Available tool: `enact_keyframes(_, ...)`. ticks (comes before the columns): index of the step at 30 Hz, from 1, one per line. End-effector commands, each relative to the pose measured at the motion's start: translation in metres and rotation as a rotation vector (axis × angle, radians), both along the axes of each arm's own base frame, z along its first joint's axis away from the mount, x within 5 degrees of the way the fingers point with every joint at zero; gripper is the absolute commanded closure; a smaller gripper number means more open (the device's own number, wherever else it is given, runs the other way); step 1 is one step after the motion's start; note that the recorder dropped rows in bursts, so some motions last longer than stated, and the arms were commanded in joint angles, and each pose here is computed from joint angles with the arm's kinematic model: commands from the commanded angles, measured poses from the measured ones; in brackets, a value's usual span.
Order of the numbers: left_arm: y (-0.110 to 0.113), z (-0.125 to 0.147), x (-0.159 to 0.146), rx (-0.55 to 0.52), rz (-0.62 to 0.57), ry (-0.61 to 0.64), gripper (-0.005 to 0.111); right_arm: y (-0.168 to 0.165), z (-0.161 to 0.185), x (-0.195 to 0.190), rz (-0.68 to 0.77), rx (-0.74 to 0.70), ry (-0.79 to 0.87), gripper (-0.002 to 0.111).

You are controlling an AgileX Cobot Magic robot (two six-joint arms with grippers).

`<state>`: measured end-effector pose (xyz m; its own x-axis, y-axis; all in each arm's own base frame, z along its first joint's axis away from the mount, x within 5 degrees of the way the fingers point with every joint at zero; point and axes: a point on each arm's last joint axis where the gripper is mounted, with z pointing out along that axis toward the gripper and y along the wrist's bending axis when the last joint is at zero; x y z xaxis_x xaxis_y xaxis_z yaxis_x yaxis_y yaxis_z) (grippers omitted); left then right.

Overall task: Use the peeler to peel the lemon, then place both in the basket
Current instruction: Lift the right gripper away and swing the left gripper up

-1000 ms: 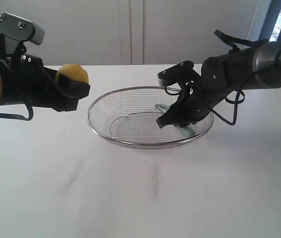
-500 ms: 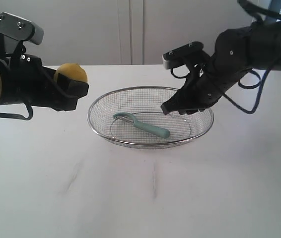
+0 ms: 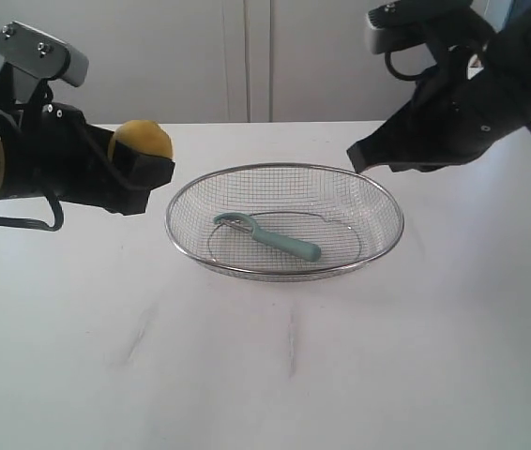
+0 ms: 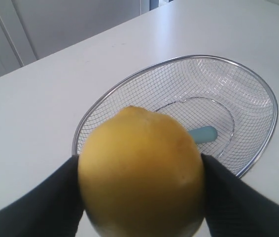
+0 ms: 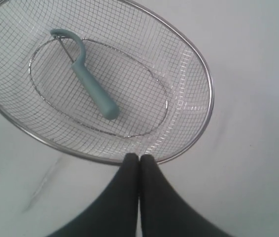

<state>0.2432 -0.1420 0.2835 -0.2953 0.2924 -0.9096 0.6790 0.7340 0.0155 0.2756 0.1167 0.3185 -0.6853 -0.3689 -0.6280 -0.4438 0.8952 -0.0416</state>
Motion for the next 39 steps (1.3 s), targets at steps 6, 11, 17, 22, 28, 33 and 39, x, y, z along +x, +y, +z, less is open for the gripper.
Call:
enact_keyframes(6,-0.001,0.004,0.000,-0.008,-0.017,-0.011,0.107,-0.013,0.017,-0.032,-0.024,0.045,-0.048,0.108)
enact_keyframes(11,0.002,0.005,0.003,0.018,0.018,-0.033,0.107,-0.013,0.017,-0.032,-0.024,0.044,-0.049,0.108)
enact_keyframes(17,-0.014,0.024,0.032,-0.102,0.047,0.017,0.107,-0.013,0.017,-0.032,-0.024,0.044,-0.049,0.108)
enact_keyframes(22,-0.037,0.033,0.076,-0.162,0.050,0.026,0.107,-0.013,0.017,-0.032,-0.024,0.044,-0.051,0.108)
enact_keyframes(28,-0.037,0.024,0.118,0.043,0.161,-0.142,0.107,-0.013,0.017,-0.032,-0.024,0.044,-0.051,0.108)
enact_keyframes(33,-0.010,0.025,0.130,0.310,0.392,-0.294,0.107,-0.013,0.017,-0.032,-0.024,0.043,-0.049,0.108)
enact_keyframes(39,0.010,0.016,0.134,0.581,0.518,-0.299,0.107,-0.013,0.017,-0.032,-0.024,0.043,-0.049,0.108)
